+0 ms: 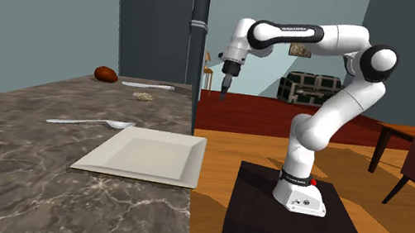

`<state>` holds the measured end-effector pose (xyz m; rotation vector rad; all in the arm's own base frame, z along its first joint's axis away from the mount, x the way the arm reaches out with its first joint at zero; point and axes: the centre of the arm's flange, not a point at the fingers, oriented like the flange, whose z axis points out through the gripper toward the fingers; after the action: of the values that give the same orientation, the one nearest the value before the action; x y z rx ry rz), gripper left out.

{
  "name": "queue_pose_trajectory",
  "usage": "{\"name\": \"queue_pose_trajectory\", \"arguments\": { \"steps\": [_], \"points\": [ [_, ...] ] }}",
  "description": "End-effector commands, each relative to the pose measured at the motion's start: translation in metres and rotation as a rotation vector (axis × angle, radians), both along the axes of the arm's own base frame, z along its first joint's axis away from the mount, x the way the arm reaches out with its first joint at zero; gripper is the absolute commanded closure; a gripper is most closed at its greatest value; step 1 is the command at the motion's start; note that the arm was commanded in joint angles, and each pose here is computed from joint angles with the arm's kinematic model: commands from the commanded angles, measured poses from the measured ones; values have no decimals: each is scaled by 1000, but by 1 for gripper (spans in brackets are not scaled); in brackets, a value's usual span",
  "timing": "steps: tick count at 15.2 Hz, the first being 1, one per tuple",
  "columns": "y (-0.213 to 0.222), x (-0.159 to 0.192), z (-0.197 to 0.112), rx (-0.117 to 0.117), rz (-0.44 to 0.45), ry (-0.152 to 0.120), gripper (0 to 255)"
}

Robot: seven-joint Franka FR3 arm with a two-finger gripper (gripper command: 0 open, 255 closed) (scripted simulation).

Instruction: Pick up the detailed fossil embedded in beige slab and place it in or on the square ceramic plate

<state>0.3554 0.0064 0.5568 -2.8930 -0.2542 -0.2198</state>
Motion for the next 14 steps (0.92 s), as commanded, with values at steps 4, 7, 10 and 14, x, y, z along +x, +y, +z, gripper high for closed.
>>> {"name": "queue_pose_trajectory", "arguments": {
  "steps": [4,7,10,14],
  "points": [
    [14,48,-19,63,105,-124,0],
    [26,75,-27,101,168,-196,0],
    [40,102,-32,139,230,-268,0],
    [61,138,-35,189,314,-363,0]
  ]
}}
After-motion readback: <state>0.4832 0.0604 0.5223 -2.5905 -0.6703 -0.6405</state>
